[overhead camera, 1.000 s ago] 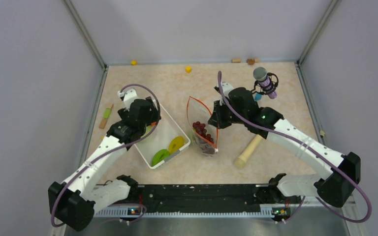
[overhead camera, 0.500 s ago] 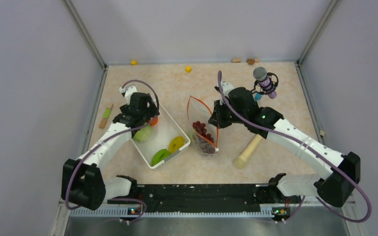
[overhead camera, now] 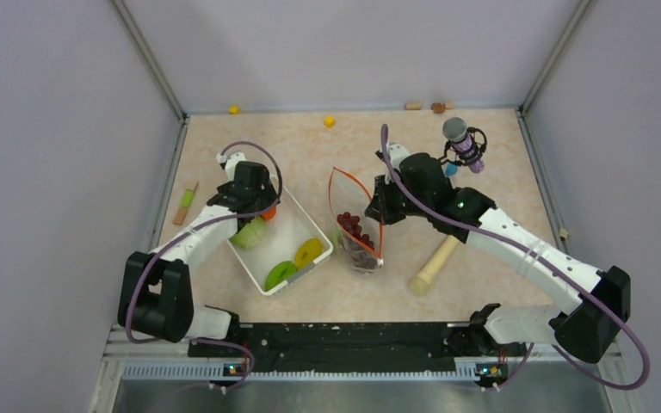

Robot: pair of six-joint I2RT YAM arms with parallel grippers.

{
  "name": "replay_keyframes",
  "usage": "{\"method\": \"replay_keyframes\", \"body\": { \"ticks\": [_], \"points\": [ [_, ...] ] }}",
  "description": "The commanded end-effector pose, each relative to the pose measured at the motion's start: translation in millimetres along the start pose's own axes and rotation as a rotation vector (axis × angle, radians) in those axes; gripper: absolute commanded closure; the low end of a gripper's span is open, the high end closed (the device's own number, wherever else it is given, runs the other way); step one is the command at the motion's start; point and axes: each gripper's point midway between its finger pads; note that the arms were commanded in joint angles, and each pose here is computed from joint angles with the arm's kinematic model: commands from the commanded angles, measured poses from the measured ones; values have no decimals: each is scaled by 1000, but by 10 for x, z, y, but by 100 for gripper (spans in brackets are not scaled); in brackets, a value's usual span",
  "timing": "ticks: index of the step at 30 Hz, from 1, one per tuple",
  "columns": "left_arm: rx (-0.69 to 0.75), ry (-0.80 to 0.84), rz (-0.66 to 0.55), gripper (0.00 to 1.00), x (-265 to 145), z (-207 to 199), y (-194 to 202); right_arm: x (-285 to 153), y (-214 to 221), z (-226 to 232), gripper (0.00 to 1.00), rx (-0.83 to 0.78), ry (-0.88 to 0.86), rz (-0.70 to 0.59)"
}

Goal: Place the food in the zip-top bag and seal the zipper
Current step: Pick up the fake fruit from the bin.

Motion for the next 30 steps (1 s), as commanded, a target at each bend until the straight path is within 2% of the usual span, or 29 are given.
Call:
{"method": "replay_keyframes", "body": {
  "ticks": [1,10,23,24,30],
  "points": [
    [-5,4,-8,18,53,-54,-108,-69,-99,73,100,-21,-20,-41],
    [35,-13,95,23,156,-105,-11,-80,-102,93,100,-22,-29,-41],
    [46,-28,175,26,368,-191,94,-87,-103,85,100,-22,-26,-43],
    [48,-27,180,27,384,-198,105,-83,-102,82,100,-21,-24,-43],
    [50,-7,208,48,370,-235,148,-97,-119,80,100,-24,-22,-51]
  ]
}}
Point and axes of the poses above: each gripper's point midway between its finger pads, its own x axis out along the fingers, its own z axis along the line the jaws close on, y = z × x, and after that the axes turned 10 degrees about x, right-handed
